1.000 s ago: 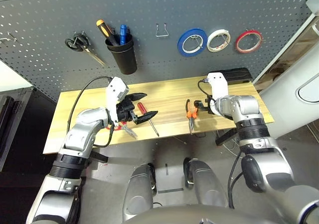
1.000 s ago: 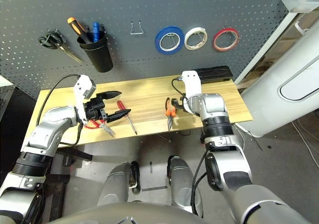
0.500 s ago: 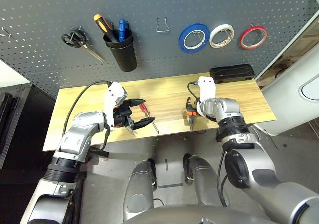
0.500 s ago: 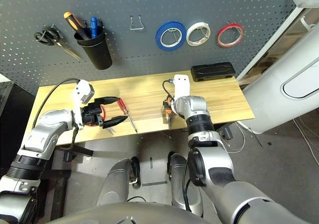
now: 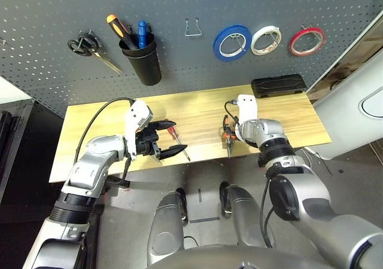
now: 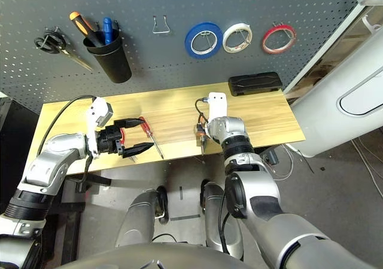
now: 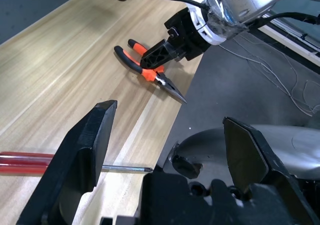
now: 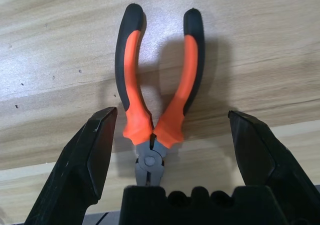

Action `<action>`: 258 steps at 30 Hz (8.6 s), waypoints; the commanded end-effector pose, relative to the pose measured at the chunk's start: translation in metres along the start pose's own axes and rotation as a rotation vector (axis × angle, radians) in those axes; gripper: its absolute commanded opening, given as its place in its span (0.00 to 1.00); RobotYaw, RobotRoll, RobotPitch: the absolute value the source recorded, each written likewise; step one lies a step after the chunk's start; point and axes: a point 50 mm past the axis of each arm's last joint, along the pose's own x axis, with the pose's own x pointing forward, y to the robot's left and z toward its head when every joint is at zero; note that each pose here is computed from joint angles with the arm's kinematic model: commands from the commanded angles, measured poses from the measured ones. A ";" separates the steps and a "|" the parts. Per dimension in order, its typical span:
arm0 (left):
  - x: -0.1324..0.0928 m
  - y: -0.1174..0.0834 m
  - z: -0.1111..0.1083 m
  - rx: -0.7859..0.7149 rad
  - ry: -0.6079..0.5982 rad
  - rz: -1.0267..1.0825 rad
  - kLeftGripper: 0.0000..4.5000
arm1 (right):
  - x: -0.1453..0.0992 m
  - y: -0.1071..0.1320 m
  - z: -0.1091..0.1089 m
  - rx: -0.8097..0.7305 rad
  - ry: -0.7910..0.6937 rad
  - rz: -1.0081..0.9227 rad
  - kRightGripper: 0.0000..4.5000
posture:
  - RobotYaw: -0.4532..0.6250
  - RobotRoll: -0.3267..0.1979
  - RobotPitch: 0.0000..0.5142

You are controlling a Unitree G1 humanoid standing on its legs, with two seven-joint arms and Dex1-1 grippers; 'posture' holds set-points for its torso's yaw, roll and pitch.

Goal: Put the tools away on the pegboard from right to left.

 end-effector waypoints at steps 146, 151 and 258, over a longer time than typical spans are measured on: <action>-0.073 0.000 0.110 0.103 -0.228 0.148 1.00 | -0.157 0.109 0.173 -0.559 -1.478 0.562 0.46 | 0.53 0.62 0.48; -0.073 0.000 0.109 0.104 -0.230 0.150 1.00 | -0.160 0.109 0.174 -0.573 -1.492 0.565 0.46 | 0.53 0.62 0.48; -0.057 0.001 0.113 0.085 -0.247 0.116 1.00 | -0.201 0.105 0.161 -0.508 -1.581 0.792 0.46 | 0.49 0.62 0.50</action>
